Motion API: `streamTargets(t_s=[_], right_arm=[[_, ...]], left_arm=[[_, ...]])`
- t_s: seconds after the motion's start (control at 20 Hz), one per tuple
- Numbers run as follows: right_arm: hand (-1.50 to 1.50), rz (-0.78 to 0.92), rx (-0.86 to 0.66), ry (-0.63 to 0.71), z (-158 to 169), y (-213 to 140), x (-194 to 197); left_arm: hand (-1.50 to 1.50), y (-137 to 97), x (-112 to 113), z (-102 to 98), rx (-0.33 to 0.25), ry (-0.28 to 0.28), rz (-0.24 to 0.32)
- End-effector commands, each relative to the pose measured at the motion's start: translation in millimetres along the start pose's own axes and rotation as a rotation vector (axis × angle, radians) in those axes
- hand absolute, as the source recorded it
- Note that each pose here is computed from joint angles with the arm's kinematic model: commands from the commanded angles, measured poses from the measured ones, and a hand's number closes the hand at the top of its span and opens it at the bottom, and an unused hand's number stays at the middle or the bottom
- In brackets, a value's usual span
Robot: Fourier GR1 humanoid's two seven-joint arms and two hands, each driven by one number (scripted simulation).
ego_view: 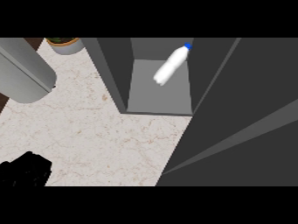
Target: Pick up the bottled water, place it into the cabinet and close the cabinet
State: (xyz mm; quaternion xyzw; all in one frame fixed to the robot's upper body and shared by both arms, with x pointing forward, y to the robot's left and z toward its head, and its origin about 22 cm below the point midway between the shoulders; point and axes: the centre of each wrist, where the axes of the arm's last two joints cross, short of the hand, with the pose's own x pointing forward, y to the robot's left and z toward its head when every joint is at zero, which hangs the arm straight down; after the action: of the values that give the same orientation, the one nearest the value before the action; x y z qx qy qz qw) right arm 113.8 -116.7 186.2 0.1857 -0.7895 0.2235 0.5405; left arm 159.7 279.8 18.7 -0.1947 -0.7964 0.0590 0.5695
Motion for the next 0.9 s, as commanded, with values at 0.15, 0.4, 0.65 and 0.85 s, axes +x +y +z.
streamTargets(t_s=[0.15,0.4,0.65,0.85], right_arm=[[1.5,-0.075,-0.022,-0.035,-61.4,12.0,22.9],[1.5,-0.093,-0.07,0.006,-102.7,-5.9,12.8],[1.5,-0.068,-0.102,0.0,-157.3,-22.0,1.7],[1.5,-0.042,-0.085,0.024,-180.0,-37.1,-19.3]], left_arm=[[1.5,25.7,45.2,28.9,0.039,-0.027,0.002],[1.5,39.8,62.7,54.5,0.063,-0.023,-0.012],[1.5,50.4,74.6,63.5,0.05,-0.026,-0.017],[1.5,43.5,70.4,55.2,0.048,-0.02,0.005]])
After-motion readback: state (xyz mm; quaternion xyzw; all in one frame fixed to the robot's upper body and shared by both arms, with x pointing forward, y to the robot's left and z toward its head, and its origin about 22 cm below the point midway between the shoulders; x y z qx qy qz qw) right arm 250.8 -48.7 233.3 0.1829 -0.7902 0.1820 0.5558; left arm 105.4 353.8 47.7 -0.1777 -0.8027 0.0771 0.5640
